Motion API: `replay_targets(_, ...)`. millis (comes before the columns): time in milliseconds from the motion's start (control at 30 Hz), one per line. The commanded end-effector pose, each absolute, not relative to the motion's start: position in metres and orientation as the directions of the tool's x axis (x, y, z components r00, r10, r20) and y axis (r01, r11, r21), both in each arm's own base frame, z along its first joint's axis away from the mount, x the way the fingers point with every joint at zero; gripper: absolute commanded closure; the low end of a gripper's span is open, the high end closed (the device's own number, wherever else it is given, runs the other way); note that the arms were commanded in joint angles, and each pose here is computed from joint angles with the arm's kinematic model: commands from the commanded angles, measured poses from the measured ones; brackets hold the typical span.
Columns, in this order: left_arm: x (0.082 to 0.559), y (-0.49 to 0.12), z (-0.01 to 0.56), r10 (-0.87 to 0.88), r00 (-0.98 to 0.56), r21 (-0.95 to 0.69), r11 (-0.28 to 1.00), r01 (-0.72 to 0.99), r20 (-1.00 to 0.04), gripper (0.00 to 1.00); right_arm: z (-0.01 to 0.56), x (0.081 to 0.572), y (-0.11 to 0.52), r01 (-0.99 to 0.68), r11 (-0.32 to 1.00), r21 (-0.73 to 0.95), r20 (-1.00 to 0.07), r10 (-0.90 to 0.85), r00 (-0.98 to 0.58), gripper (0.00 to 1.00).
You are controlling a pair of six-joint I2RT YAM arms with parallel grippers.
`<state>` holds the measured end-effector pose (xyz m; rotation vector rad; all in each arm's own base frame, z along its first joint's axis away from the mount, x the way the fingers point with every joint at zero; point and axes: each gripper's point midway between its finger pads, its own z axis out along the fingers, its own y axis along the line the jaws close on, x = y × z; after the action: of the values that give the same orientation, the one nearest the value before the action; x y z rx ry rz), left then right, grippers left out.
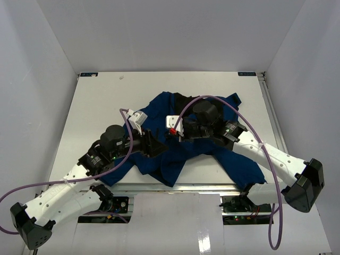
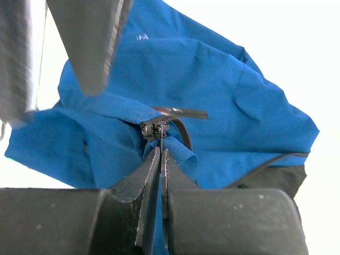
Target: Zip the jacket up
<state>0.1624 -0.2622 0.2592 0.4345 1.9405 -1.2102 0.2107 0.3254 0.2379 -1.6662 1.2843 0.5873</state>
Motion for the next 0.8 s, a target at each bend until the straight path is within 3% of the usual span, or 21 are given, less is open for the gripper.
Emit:
replay_targets(0,0.173,-0.257,0.238,-0.153,-0.664,-0.62,0.552,0.558,-0.732,0.44,0.257,0.212,0.342,-0.944,0.115,-0.31,-0.88,-0.412,0.239,0.92)
replay_targets(433,0.179,-0.269,0.197,-0.101,-0.702,-0.623,0.562,0.544,-0.705,0.46,0.236,0.186,0.343,-0.972,0.11,-0.208,-0.909,-0.389,0.151,0.92)
replay_targets(767,0.189,-0.266,0.187,-0.095,-0.685,-0.585,0.611,0.533,-0.723,0.37,0.234,0.178,0.351,-0.978,0.112,-0.177,-0.921,-0.369,0.124,0.92)
